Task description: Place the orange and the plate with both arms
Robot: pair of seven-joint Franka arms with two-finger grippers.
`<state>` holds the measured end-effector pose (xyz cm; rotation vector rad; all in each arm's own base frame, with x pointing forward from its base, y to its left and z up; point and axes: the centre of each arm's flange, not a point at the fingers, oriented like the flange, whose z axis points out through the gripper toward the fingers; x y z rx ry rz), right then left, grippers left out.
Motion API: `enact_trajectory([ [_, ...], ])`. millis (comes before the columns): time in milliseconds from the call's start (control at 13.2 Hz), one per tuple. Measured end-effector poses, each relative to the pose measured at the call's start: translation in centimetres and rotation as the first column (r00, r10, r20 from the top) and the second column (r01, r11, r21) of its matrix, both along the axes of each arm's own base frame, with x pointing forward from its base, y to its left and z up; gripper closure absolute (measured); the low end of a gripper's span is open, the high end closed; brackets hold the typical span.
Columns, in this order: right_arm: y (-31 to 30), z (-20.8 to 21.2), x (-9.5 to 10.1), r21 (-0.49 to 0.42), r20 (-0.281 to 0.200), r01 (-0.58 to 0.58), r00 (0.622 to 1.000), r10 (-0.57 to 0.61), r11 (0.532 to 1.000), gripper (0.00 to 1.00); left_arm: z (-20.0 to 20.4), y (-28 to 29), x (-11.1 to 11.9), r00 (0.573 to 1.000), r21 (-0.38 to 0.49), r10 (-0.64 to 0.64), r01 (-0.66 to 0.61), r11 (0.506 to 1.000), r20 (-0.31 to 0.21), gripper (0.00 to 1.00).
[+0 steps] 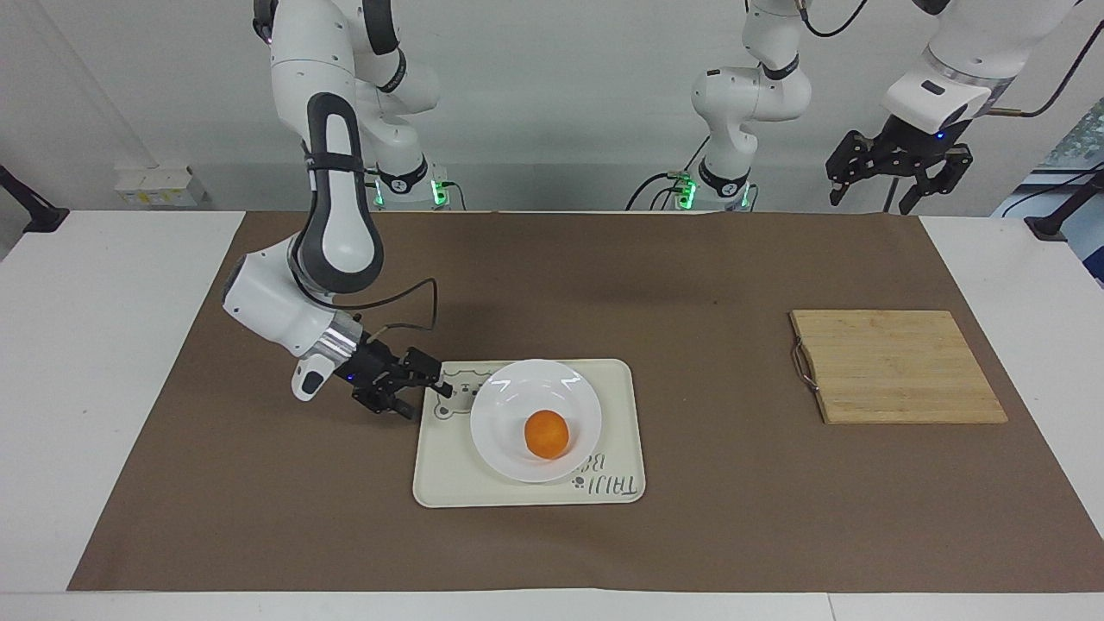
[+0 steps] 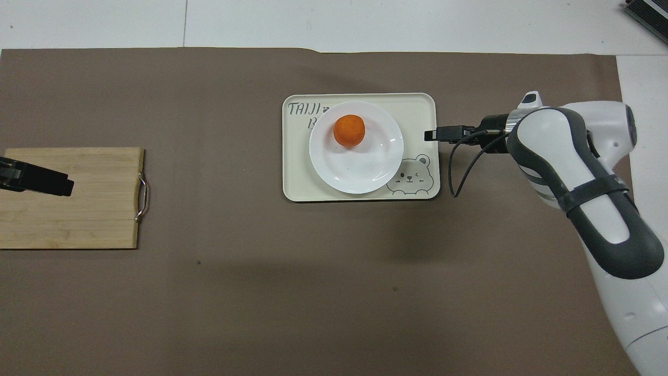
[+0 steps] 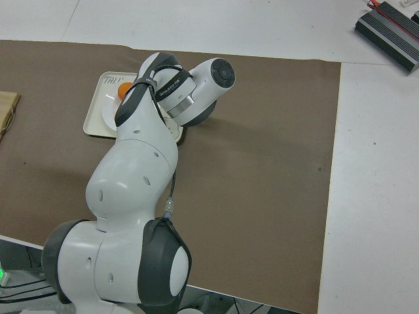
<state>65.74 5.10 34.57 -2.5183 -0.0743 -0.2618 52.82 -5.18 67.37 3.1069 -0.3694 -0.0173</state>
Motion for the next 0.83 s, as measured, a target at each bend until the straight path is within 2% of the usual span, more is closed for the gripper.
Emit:
enact_trajectory([
  [227, -0.5, 3.9, -0.3, -0.159, 0.001, -0.006, 1.0, 0.007, 0.987, 0.0, 0.0, 0.0, 0.0, 1.0, 0.0, 0.0, 0.0, 1.0, 0.0, 0.0],
  [453, -0.6, 7.1, -0.9, -0.257, -0.015, 0.024, 0.999, -0.029, 0.966, 0.0, 0.0, 0.0, 0.0, 1.0, 0.0, 0.0, 0.0, 1.0, 0.0, 0.0],
  [831, -1.1, 12.5, -3.6, -0.343, -0.116, 0.106, 0.981, -0.154, 0.933, 0.0, 0.0, 0.0, 0.0, 1.0, 0.0, 0.0, 0.0, 1.0, 0.0, 0.0],
])
